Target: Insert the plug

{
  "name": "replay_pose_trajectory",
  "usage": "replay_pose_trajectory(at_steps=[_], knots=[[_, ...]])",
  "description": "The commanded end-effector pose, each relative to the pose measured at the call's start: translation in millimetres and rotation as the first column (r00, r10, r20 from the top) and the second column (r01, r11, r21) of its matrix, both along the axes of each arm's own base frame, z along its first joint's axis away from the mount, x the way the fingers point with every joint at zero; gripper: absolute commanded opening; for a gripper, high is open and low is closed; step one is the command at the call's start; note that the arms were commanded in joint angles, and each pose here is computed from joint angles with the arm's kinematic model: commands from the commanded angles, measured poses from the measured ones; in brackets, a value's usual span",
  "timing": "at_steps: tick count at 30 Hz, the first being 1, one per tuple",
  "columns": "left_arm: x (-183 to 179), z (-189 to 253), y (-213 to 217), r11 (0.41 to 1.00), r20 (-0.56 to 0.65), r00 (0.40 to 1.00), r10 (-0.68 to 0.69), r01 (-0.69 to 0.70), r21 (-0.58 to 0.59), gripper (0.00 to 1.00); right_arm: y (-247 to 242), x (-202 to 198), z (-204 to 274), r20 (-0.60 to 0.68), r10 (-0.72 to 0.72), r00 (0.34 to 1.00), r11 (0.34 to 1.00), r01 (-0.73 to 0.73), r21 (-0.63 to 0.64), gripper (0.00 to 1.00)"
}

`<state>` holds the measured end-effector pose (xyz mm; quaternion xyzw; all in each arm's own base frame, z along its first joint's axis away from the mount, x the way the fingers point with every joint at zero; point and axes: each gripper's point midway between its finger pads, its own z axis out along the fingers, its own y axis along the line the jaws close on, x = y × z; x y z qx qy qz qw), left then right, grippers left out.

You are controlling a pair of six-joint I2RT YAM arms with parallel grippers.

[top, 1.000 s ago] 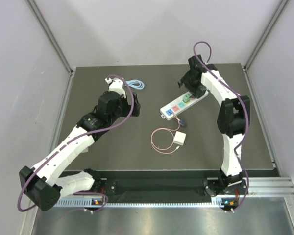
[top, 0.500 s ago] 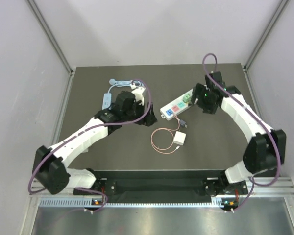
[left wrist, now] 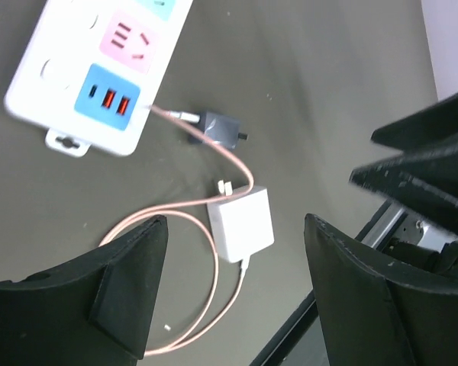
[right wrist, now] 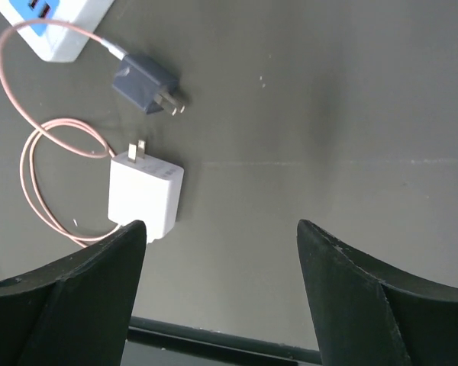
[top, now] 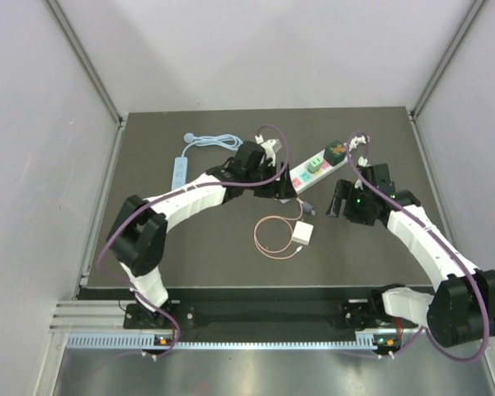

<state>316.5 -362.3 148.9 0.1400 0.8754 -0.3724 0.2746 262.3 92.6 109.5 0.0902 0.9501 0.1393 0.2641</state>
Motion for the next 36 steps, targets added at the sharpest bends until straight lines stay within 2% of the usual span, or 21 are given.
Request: replay_pose_trajectory(at_steps=[1,5,8,10,14,15,18,24,32,36], knots=[[13.3,19.1,-26.6,0.997,0.029,0.999,-0.018,0.02,-0.073,0.77,6.1,8.7,12.8,0.096,0.011,0.995,0.997,-0.018,0.069,0.79],[10.6,9.7,-32.8,0.999,0.023,1.0,-0.019,0.02,-0.025,0.74,8.5,2.7,4.8,0.069,0.007,0.998,0.995,-0.014,0.094,0.77],[3.3,10.8,-36.3,0.998,0.109,0.994,-0.006,0.0,0.059,0.72,0.8,-0.8,4.3,0.054,-0.03,0.998,0.996,0.025,0.087,0.77],[-15.4,14.9,-46.4,0.992,0.156,0.986,-0.059,0.04,0.124,0.72,-12.1,-2.7,5.3,0.044,-0.091,0.995,0.992,0.087,0.09,0.77],[-32.7,18.7,-52.5,0.973,0.219,0.975,-0.036,-0.015,0.229,0.72,-53.6,1.0,2.8,0.031,-0.225,0.974,0.967,0.22,0.13,0.77],[-30.0,17.9,-50.2,0.966,0.24,0.971,0.003,-0.065,0.251,0.72,-68.9,3.0,3.8,0.034,-0.273,0.961,0.954,0.266,0.141,0.77],[-39.7,7.2,-55.6,0.949,0.254,0.967,0.003,-0.082,0.303,0.76,-79.4,7.4,20.1,0.083,-0.283,0.956,0.95,0.267,0.159,0.78],[-46.4,-19.7,-71.9,0.933,0.196,0.98,-0.025,-0.047,0.356,0.83,-78.6,10.2,38.8,0.136,-0.302,0.944,0.943,0.274,0.19,0.79],[-53.8,-36.3,-88.4,0.937,0.154,0.987,-0.049,-0.008,0.349,0.8,-76.1,9.3,44.5,0.158,-0.313,0.937,0.937,0.277,0.214,0.79],[-50.1,-57.7,-75.0,0.905,0.138,0.99,-0.004,-0.056,0.422,0.78,-70.2,8.8,45.4,0.151,-0.306,0.94,0.933,0.264,0.245,0.79]])
